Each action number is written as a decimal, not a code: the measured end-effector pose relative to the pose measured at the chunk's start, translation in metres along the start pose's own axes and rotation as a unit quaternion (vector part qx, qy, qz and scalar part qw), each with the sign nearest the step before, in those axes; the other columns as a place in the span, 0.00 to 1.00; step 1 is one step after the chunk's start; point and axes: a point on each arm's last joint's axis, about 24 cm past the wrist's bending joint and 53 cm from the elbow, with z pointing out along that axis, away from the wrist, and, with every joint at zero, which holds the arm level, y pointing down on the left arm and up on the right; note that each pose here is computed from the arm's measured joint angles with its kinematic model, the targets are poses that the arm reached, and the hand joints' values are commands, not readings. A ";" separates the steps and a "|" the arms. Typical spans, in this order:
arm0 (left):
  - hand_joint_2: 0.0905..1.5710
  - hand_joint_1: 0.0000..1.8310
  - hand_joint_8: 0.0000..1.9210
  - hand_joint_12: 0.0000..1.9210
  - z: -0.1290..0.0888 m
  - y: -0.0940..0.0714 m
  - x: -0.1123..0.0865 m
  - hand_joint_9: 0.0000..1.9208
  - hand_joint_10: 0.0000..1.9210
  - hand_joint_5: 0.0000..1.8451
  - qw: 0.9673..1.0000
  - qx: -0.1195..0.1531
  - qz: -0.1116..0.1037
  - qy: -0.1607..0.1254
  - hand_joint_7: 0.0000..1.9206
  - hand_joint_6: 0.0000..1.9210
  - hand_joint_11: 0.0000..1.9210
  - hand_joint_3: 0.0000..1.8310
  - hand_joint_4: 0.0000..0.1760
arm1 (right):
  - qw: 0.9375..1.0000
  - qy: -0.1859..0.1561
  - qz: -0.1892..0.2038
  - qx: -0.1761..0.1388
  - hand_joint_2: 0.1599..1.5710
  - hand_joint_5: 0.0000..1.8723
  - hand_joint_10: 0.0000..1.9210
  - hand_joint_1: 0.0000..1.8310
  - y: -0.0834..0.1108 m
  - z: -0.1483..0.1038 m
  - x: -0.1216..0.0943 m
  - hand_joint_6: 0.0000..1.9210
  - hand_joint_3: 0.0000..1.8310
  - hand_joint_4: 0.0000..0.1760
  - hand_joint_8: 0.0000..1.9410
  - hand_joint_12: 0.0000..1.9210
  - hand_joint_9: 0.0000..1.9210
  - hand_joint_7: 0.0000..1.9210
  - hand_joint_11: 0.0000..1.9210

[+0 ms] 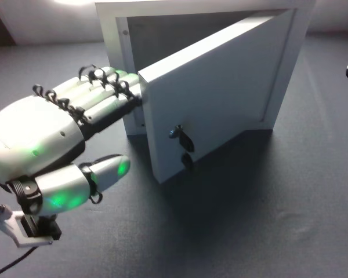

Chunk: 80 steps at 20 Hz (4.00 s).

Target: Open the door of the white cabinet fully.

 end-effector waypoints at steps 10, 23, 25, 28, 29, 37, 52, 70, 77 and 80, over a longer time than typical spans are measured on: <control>1.00 0.00 0.00 0.01 0.014 -0.010 0.026 0.00 0.00 0.03 0.999 0.023 -0.014 0.044 0.00 0.01 0.01 0.10 0.00 | 1.000 0.001 0.001 0.001 0.87 0.13 0.00 0.27 -0.001 0.000 0.000 0.00 0.00 0.00 0.00 0.02 0.09 0.12 0.06; 1.00 0.00 0.00 0.01 0.053 -0.041 0.059 0.01 0.00 0.03 0.991 0.087 -0.016 0.097 0.01 0.00 0.03 0.11 0.00 | 1.000 -0.002 0.004 0.000 0.87 0.12 0.00 0.26 -0.001 0.000 0.000 0.00 0.00 0.00 0.00 0.01 0.08 0.11 0.07; 1.00 0.00 0.01 0.03 0.058 -0.049 0.067 0.04 0.00 0.07 0.989 0.100 -0.009 0.107 0.05 0.01 0.07 0.11 0.00 | 1.000 -0.001 0.008 0.001 0.86 0.13 0.00 0.27 -0.002 0.000 0.002 0.00 0.00 0.00 0.00 0.01 0.09 0.11 0.07; 1.00 0.00 0.00 0.02 0.064 -0.057 0.076 0.04 0.00 0.08 0.986 0.114 -0.005 0.121 0.05 0.00 0.07 0.12 0.00 | 1.000 -0.001 0.010 0.001 0.86 0.13 0.00 0.27 -0.004 0.000 0.003 0.00 0.00 0.00 0.00 0.02 0.09 0.11 0.08; 1.00 0.00 0.00 0.02 0.065 -0.057 0.078 0.05 0.00 0.08 0.986 0.114 -0.005 0.123 0.06 0.00 0.08 0.12 0.00 | 1.000 -0.001 0.010 0.001 0.87 0.12 0.00 0.27 -0.004 0.000 0.002 0.00 0.00 0.00 0.00 0.02 0.09 0.11 0.08; 1.00 0.00 0.00 0.00 0.071 -0.065 0.082 0.00 0.00 0.04 0.984 0.127 -0.005 0.123 0.01 0.00 0.03 0.11 0.00 | 1.000 -0.002 0.008 0.001 0.87 0.14 0.00 0.28 -0.004 0.000 0.001 0.00 0.00 0.00 0.00 0.02 0.12 0.13 0.11; 1.00 0.00 0.00 0.00 0.048 -0.033 0.052 0.01 0.00 0.03 0.993 0.074 -0.029 0.092 0.00 0.00 0.04 0.12 0.00 | 1.000 -0.002 0.007 0.001 0.87 0.13 0.00 0.27 -0.004 0.001 0.000 0.00 0.00 0.00 0.00 0.01 0.10 0.12 0.08; 0.99 0.00 0.00 0.03 -0.065 0.031 -0.075 0.00 0.00 0.04 0.989 -0.074 -0.011 -0.127 0.02 0.01 0.00 0.04 0.00 | 0.997 -0.072 -0.001 0.003 0.88 0.12 0.00 0.31 0.000 -0.011 -0.041 0.00 0.01 0.00 0.00 0.01 0.06 0.09 0.06; 0.96 0.00 0.00 0.00 -0.079 0.043 -0.103 0.00 0.00 0.06 0.979 -0.073 -0.029 -0.188 0.02 0.01 0.00 0.00 0.00 | 0.993 -0.114 -0.007 -0.026 0.91 0.12 0.00 0.29 0.018 -0.021 -0.062 0.00 0.00 0.00 0.00 0.00 0.07 0.10 0.05; 0.97 0.00 0.01 0.00 -0.078 0.044 -0.107 0.02 0.01 0.06 0.976 -0.063 -0.048 -0.200 0.04 0.00 0.00 0.00 0.00 | 0.993 -0.113 -0.008 -0.026 0.92 0.14 0.01 0.34 0.018 -0.021 -0.062 0.00 0.00 0.00 0.01 0.02 0.09 0.12 0.08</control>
